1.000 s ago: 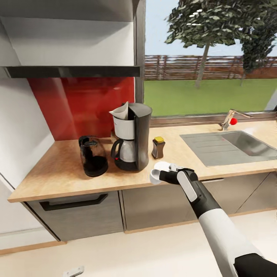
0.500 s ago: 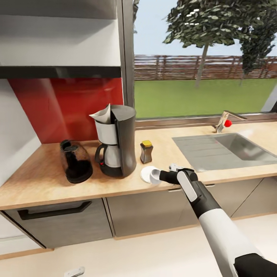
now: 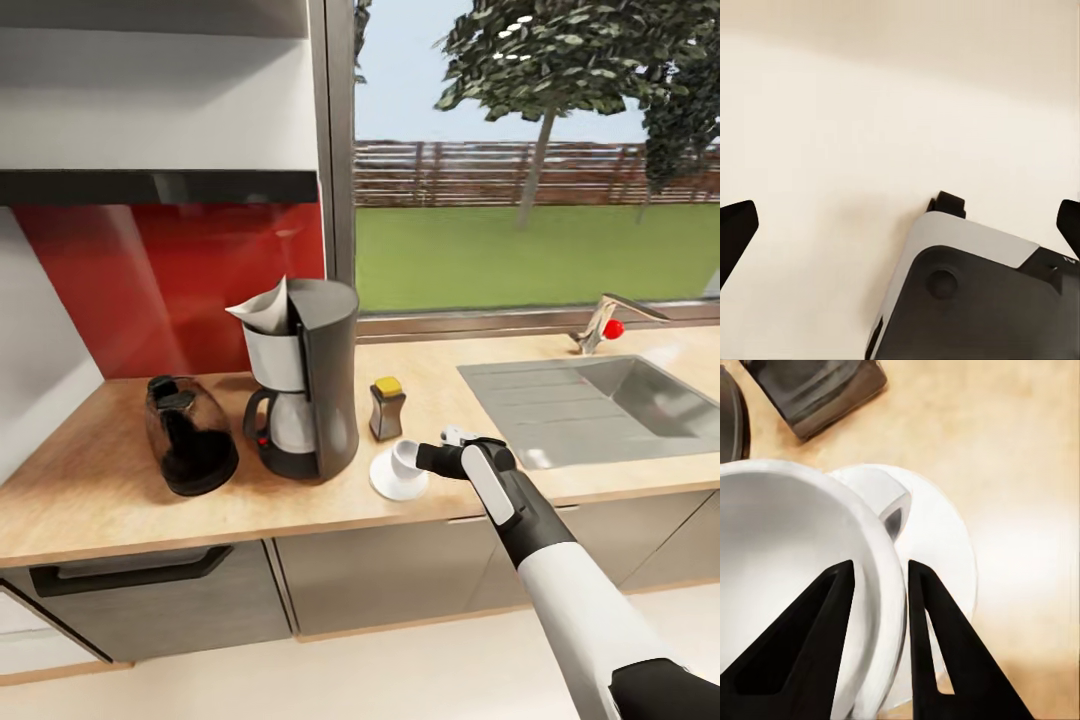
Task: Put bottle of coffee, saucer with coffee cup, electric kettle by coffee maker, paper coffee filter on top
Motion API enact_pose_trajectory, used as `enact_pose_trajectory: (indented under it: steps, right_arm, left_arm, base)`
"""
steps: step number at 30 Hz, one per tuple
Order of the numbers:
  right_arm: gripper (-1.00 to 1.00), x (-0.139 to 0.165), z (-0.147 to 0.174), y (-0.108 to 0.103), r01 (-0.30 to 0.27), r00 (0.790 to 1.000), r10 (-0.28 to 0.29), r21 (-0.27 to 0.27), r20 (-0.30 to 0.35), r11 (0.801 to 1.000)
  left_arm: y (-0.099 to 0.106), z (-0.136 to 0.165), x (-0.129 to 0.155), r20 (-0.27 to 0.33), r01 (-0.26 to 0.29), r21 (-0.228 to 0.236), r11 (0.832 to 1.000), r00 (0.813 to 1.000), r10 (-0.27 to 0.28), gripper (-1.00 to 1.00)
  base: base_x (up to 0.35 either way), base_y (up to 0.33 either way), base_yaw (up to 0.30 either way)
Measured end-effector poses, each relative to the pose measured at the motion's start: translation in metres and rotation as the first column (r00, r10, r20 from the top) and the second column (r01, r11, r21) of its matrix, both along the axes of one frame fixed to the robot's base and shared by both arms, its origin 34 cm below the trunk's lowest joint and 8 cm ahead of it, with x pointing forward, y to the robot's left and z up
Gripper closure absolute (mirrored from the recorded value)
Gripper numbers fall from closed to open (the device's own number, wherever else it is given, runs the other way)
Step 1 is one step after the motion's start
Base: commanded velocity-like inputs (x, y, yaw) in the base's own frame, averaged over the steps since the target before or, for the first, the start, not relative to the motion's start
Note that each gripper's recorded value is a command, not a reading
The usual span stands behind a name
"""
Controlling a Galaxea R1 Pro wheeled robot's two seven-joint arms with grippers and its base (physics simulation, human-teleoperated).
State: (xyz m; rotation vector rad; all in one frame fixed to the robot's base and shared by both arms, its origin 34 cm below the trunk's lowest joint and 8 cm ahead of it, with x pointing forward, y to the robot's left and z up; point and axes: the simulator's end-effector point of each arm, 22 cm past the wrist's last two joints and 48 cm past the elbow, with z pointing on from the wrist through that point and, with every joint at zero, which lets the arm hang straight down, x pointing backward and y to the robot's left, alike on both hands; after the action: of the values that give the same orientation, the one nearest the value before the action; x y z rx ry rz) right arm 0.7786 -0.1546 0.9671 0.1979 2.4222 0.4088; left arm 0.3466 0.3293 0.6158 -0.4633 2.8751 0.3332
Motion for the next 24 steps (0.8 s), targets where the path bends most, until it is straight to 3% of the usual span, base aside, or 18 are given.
enact_pose_trajectory:
  steps: [24]
  right_arm:
    - [1.0,0.0019,-0.0091,-0.0015,0.002,1.0,-0.002,-0.004,-0.008,1.0]
  left_arm:
    - [-0.0035,-0.0071,-0.0063,-0.036,0.0,-0.011,1.0,0.999,-0.001,-1.0]
  base:
    - [0.04,0.0,0.0]
